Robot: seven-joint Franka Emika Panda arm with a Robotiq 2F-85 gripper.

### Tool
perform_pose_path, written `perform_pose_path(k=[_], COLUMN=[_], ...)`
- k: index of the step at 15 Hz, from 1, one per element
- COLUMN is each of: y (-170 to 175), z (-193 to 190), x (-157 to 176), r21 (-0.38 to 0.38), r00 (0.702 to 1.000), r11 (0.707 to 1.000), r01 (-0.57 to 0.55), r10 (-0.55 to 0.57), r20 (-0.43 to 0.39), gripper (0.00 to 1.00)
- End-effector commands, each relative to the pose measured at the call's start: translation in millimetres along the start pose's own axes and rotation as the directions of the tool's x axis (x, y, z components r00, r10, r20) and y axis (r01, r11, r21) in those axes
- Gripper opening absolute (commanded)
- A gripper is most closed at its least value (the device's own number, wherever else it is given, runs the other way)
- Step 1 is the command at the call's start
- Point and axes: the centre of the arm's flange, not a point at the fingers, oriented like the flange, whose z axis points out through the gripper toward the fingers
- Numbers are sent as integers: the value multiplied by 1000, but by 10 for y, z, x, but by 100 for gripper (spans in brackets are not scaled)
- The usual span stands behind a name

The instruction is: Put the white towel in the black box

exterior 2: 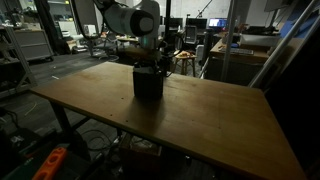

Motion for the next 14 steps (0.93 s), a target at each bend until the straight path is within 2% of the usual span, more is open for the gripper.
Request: perform_pose_path(k=[1,8,14], y=[-3,29,55], z=[132,-55,-425], x=[-36,-102,-83], r21=[23,19,-11], r00=[1000,1000,999], r11=[1000,1000,1000], r01=[4,-4,-2], r10=[-5,4,2], r20=[31,5,-54], gripper=[4,4,5])
